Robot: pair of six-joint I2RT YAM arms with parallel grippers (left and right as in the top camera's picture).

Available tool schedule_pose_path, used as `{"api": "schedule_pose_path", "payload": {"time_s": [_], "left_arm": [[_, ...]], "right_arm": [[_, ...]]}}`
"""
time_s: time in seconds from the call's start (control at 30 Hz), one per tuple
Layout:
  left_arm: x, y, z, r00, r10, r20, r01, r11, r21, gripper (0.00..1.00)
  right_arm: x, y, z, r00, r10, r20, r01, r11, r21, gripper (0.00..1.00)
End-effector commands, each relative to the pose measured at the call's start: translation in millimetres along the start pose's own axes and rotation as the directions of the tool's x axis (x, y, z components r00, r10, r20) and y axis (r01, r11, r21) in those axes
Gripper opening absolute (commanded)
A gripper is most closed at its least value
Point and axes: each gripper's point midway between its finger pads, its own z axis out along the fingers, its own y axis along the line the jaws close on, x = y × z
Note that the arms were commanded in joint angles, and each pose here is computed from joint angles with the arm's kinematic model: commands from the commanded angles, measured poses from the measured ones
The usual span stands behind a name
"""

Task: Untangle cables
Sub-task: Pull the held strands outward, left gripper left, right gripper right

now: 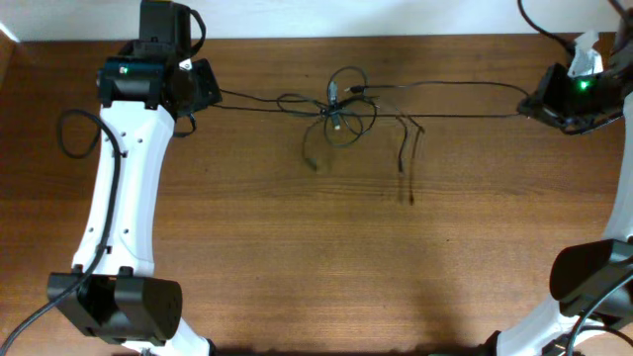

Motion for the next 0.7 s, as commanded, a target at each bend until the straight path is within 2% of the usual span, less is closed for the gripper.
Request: {"api": "schedule_pose_path", "payload": {"time_s": [0.0,0.03,0.1,0.17,0.27,0.37,0.43,0.5,0.57,0.6,0.67], "left_arm": [[-13.3,30.5,-11.7,0.998,-0.011,0.065,0.017,0.995,-0.1,0.0],[-13.5,30.8,-11.8,0.998,0.0,0.065,0.007,0.995,-0.103,0.0],[-16.8,39.0,-13.1,0.997,0.021,0.08,-0.009,0.988,-0.153,0.0],[-23.3,59.4,-17.5,0.993,0.024,0.115,0.007,0.965,-0.262,0.0],[-27.6,80.2,-18.6,0.992,-0.002,0.127,0.042,0.95,-0.309,0.0],[-28.6,91.9,-17.7,0.992,-0.028,0.124,0.066,0.948,-0.313,0.0],[-22.0,70.0,-10.8,0.996,-0.041,0.078,0.054,0.982,-0.18,0.0],[-12.7,35.4,-6.8,1.0,0.009,0.019,-0.009,1.0,0.002,0.0],[0.5,-7.7,-10.0,0.992,0.128,-0.021,-0.12,0.968,0.222,0.0],[11.3,-32.7,-15.5,0.975,0.219,-0.024,-0.197,0.914,0.354,0.0],[25.4,-52.3,-20.7,0.956,0.292,-0.028,-0.246,0.849,0.467,0.0]], "right_arm": [[15.6,23.0,-2.0,0.975,-0.22,-0.031,0.22,0.975,-0.002,0.04],[22.2,16.2,0.5,0.966,-0.247,-0.07,0.252,0.966,0.066,0.04],[21.1,-9.1,-3.3,0.973,-0.211,-0.09,0.225,0.95,0.216,0.04],[14.3,-47.2,-17.6,0.997,-0.068,-0.041,0.079,0.921,0.381,0.04],[10.5,-76.7,-32.2,0.998,0.057,0.021,-0.061,0.912,0.406,0.04],[10.1,-85.1,-36.8,0.993,0.106,0.042,-0.114,0.913,0.393,0.04],[11.3,-58.9,-26.4,0.998,0.057,0.006,-0.056,0.961,0.271,0.04],[19.2,-15.3,-11.7,0.997,-0.052,-0.051,0.058,0.991,0.124,0.04],[32.7,19.6,1.7,0.985,-0.136,-0.104,0.143,0.988,0.062,0.04],[43.7,43.1,12.5,0.971,-0.195,-0.14,0.202,0.979,0.038,0.04],[60.5,73.3,28.5,0.943,-0.274,-0.189,0.28,0.96,0.005,0.05]]}}
